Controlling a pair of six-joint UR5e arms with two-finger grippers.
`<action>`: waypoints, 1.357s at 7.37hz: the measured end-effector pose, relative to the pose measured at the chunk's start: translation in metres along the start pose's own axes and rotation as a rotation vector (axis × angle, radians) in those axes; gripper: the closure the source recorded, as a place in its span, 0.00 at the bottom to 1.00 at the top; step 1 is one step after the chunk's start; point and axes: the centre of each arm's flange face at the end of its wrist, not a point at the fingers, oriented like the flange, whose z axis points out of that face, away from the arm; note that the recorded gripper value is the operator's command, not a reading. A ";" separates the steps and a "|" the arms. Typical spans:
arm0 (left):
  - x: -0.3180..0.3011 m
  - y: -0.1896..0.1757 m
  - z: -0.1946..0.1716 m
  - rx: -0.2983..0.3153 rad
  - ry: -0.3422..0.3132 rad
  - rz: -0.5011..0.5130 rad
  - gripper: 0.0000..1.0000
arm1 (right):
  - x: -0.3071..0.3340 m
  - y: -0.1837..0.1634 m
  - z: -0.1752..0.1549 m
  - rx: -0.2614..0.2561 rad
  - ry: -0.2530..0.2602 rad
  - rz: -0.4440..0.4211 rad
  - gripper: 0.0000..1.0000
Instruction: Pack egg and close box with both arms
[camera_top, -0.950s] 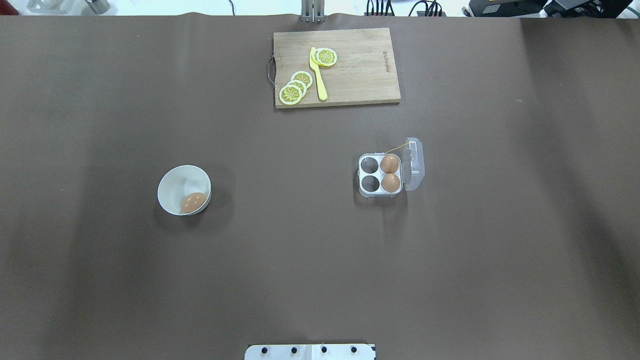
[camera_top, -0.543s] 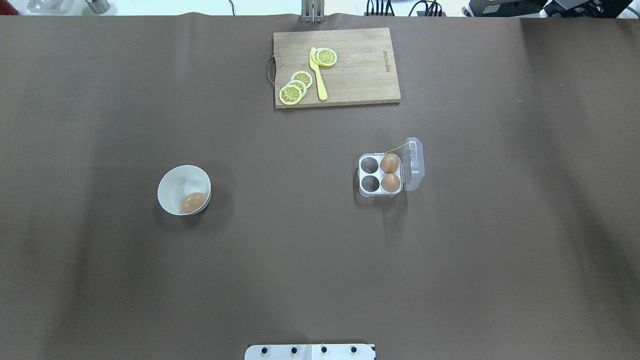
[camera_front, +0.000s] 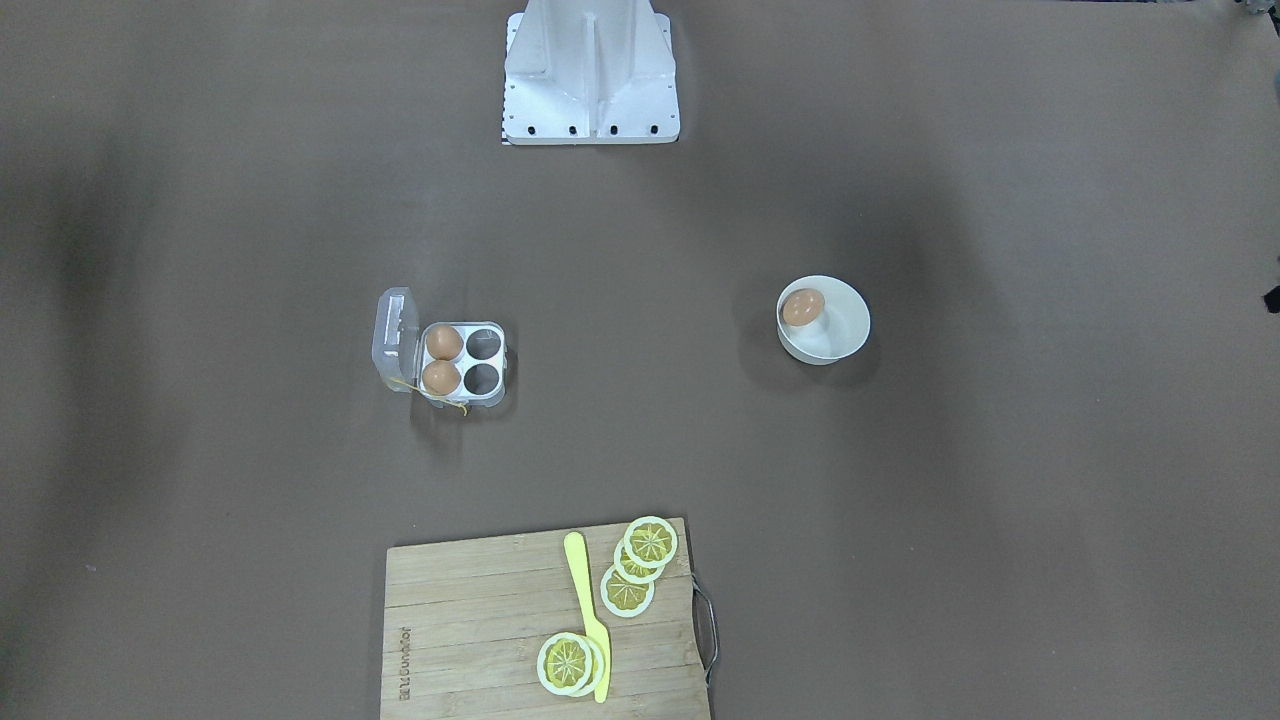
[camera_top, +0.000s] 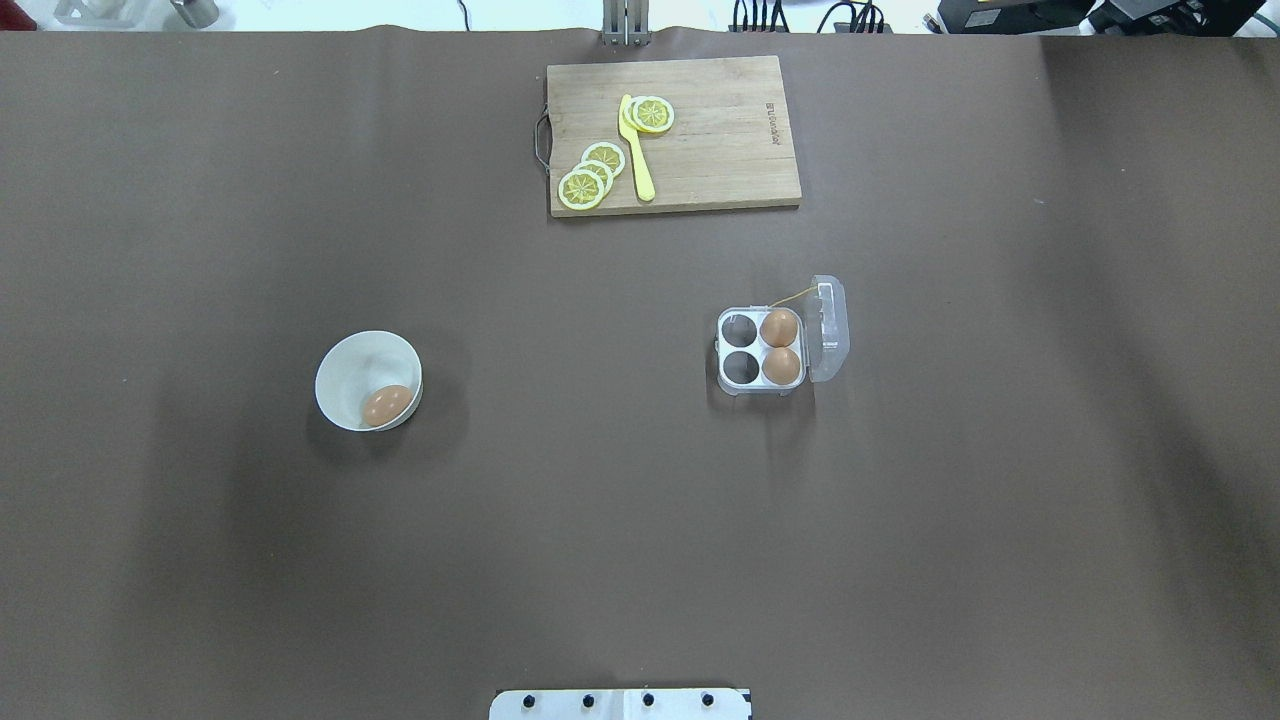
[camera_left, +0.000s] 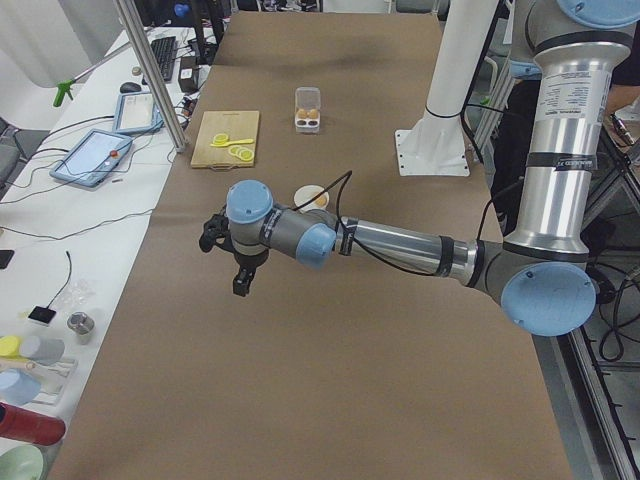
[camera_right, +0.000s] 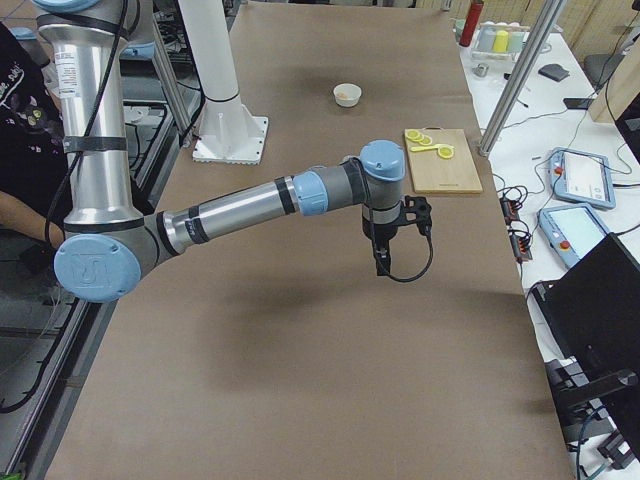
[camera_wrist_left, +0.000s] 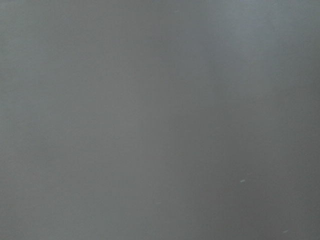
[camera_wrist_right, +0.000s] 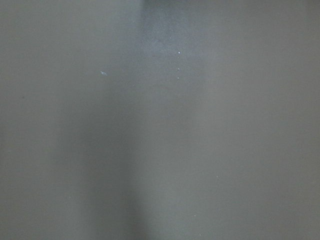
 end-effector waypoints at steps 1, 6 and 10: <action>0.048 -0.014 0.011 -0.011 0.030 0.010 0.03 | 0.000 0.000 0.002 -0.004 0.002 0.004 0.00; 0.272 -0.078 0.068 -0.104 0.087 0.116 0.06 | 0.009 0.008 0.011 -0.026 0.004 0.017 0.00; 0.367 -0.044 0.128 -0.187 0.080 0.171 0.19 | 0.018 0.010 0.021 -0.047 0.006 0.026 0.00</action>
